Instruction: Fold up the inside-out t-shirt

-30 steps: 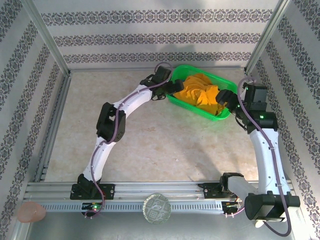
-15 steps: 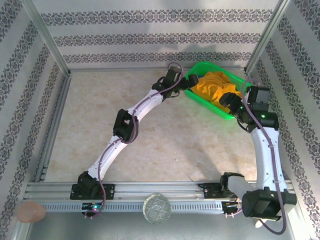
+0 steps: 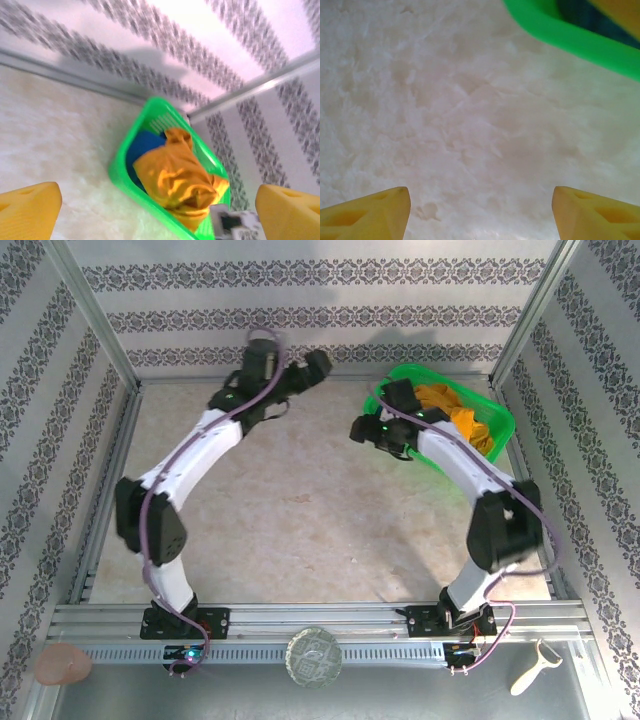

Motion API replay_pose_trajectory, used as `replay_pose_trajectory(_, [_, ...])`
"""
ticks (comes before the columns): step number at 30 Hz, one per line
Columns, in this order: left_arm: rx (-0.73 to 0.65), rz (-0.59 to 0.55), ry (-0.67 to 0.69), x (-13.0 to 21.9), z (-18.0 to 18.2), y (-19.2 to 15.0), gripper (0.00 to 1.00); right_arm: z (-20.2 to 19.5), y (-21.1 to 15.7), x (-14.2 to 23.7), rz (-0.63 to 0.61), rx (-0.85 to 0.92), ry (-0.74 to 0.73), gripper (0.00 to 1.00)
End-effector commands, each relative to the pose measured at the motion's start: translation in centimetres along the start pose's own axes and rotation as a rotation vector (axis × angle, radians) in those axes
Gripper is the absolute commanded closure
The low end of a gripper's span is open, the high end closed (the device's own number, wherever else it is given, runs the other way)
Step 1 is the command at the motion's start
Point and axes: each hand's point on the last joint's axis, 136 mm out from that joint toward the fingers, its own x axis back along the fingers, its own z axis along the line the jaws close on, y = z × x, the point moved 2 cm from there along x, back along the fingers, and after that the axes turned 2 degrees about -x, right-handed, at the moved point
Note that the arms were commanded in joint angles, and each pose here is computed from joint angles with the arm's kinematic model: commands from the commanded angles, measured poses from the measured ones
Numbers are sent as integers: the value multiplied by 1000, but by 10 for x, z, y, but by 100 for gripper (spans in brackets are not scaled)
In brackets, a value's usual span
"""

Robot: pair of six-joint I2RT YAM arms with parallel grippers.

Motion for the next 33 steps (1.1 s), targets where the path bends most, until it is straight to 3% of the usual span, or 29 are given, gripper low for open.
replay_pose_trajectory(1, [26, 33, 94, 12, 38, -21, 1, 8, 15, -20, -28, 29, -84, 26])
replay_pose_trajectory(8, [73, 60, 170, 63, 77, -45, 1, -1, 50, -74, -59, 40, -261, 25])
replay_pose_trajectory(13, [120, 95, 219, 79, 103, -70, 1, -23, 89, -93, -130, -60, -350, 24])
replay_pose_trajectory(25, [115, 146, 300, 99, 128, -84, 1, -109, 166, -76, -343, -422, -443, 24])
replay_pose_trajectory(29, [114, 151, 311, 104, 130, -86, 1, -120, 178, -74, -379, -528, -392, 23])
replay_pose_trajectory(33, [113, 155, 317, 108, 131, -88, 1, -74, 195, -73, -331, -414, -196, 28])
